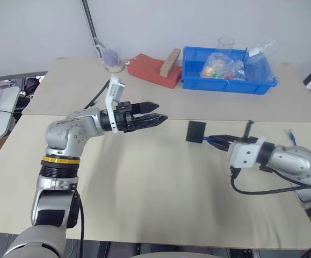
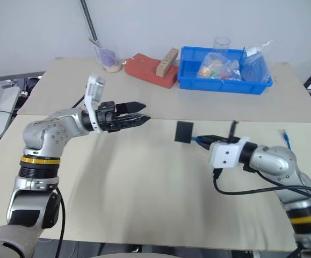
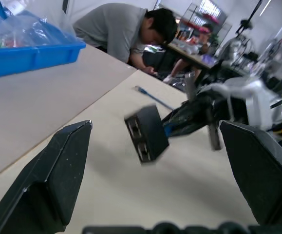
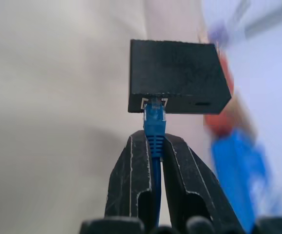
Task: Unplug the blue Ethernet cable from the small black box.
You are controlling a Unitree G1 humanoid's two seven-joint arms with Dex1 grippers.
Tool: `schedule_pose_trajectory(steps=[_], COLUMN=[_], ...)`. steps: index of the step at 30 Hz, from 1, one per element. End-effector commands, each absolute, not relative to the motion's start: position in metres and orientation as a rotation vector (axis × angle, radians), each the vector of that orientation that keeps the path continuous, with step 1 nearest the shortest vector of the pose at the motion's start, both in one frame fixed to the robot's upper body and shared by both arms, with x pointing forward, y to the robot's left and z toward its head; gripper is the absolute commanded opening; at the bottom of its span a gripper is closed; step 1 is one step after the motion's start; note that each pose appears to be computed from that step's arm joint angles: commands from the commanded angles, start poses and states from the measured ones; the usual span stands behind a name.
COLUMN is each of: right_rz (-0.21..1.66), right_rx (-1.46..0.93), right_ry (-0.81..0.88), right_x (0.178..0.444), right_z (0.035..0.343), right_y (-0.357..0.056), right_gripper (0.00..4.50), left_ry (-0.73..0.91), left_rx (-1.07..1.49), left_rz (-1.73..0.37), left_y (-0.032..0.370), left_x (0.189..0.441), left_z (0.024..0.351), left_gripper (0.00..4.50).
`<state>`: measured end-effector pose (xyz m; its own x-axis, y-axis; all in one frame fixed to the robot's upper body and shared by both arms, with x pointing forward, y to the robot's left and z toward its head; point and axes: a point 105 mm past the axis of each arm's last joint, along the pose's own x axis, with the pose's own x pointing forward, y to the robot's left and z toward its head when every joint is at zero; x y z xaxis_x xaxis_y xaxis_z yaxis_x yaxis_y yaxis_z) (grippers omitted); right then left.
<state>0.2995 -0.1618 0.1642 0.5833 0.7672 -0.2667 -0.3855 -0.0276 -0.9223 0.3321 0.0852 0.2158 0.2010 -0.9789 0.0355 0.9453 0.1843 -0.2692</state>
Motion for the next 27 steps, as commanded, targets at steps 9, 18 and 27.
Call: schedule_pose_trajectory(steps=[9,18,27], right_rz=[0.996,1.003,1.015], right_rx=[-1.397,-1.386,-1.383], right_ry=[-0.755,-0.820,-0.834], right_x=[0.303,0.298,0.295], right_z=[0.201,0.211,0.215], right_y=[-0.120,-0.105,-0.102], right_gripper=[0.01,0.01,0.00], left_ry=[0.141,0.133,0.122], left_rx=[-0.119,-0.116,-0.135], left_rz=[-1.448,-1.483,-1.491], left_y=[0.071,0.062,0.061], left_x=[0.322,0.319,0.321], left_z=[0.205,0.199,0.200], left_gripper=[4.50,4.50,0.60])
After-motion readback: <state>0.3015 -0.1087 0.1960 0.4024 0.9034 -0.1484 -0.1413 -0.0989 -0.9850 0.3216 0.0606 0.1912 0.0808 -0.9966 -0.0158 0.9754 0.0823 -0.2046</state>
